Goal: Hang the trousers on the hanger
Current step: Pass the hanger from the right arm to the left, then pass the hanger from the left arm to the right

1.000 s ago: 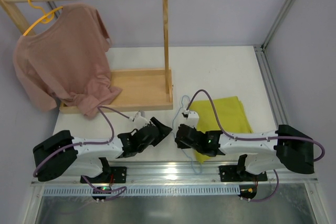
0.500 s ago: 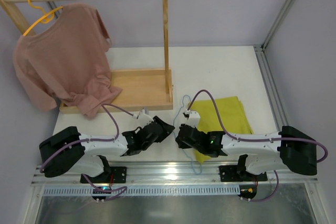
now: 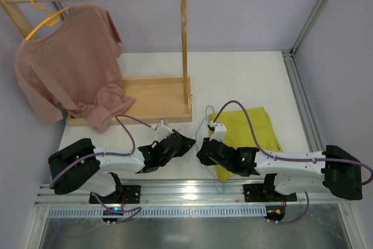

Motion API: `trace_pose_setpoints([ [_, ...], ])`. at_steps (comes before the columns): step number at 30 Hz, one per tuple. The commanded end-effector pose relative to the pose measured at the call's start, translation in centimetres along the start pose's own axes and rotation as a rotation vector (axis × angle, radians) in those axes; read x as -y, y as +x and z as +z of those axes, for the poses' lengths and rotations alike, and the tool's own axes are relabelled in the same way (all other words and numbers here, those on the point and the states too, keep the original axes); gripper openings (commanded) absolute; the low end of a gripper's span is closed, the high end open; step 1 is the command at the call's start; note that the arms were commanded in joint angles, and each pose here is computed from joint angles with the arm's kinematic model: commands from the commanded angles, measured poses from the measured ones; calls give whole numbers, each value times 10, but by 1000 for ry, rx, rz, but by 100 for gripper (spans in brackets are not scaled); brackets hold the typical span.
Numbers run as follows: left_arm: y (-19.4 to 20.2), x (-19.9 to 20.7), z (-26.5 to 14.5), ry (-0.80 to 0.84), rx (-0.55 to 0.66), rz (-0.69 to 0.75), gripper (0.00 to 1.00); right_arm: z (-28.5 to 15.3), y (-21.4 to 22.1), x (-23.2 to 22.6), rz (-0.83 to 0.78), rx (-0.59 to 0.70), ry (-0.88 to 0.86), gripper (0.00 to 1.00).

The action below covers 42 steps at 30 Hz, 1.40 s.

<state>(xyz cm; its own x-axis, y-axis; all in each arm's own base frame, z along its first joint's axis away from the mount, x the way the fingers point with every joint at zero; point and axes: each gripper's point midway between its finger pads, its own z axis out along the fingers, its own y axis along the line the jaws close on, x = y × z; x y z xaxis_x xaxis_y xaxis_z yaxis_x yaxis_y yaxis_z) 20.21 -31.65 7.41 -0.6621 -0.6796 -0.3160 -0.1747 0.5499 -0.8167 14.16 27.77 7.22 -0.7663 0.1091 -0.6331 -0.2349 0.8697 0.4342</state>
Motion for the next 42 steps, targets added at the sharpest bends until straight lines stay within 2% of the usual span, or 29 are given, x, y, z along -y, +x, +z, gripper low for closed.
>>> trace_pose_setpoints([
  [1, -4, 10, 2, 29, 26, 10, 0, -14, -12, -11, 55, 40, -65, 25],
  [2, -4, 9, 2, 26, 27, 16, 0, -15, -12, -9, 51, 45, -60, 32],
  [8, -5, 9, 1, 9, 30, 35, 0, -37, -38, 21, 45, 91, 79, 45],
  [13, -6, 12, 0, -3, 27, 54, 0, -49, -71, 102, 116, 96, 294, 47],
  [14, -8, 16, -2, 0, 29, 62, 0, -59, -86, 123, 175, 139, 332, 47],
  [17, -13, 20, -6, -4, 44, 89, 0, -77, -96, 166, 291, 180, 440, 49],
  [20, -23, 35, -14, 18, 69, 112, 0, -76, -87, 191, 368, 171, 493, 51],
  [21, -27, 42, -18, 27, 76, 117, 0, -66, -69, 195, 387, 107, 494, 51],
  [27, -41, 65, -31, 24, 103, 184, 0, -37, -40, 195, 458, 9, 443, 53],
  [34, -53, 85, -45, 51, 123, 207, 0, -65, -82, 164, 417, 121, 323, 54],
  [39, -57, 113, -54, 94, 118, 230, 0, -80, -110, 101, 304, 138, 3, 54],
  [42, -57, 124, -56, 104, 108, 241, 0, -77, -106, 101, 306, 128, -1, 54],
])
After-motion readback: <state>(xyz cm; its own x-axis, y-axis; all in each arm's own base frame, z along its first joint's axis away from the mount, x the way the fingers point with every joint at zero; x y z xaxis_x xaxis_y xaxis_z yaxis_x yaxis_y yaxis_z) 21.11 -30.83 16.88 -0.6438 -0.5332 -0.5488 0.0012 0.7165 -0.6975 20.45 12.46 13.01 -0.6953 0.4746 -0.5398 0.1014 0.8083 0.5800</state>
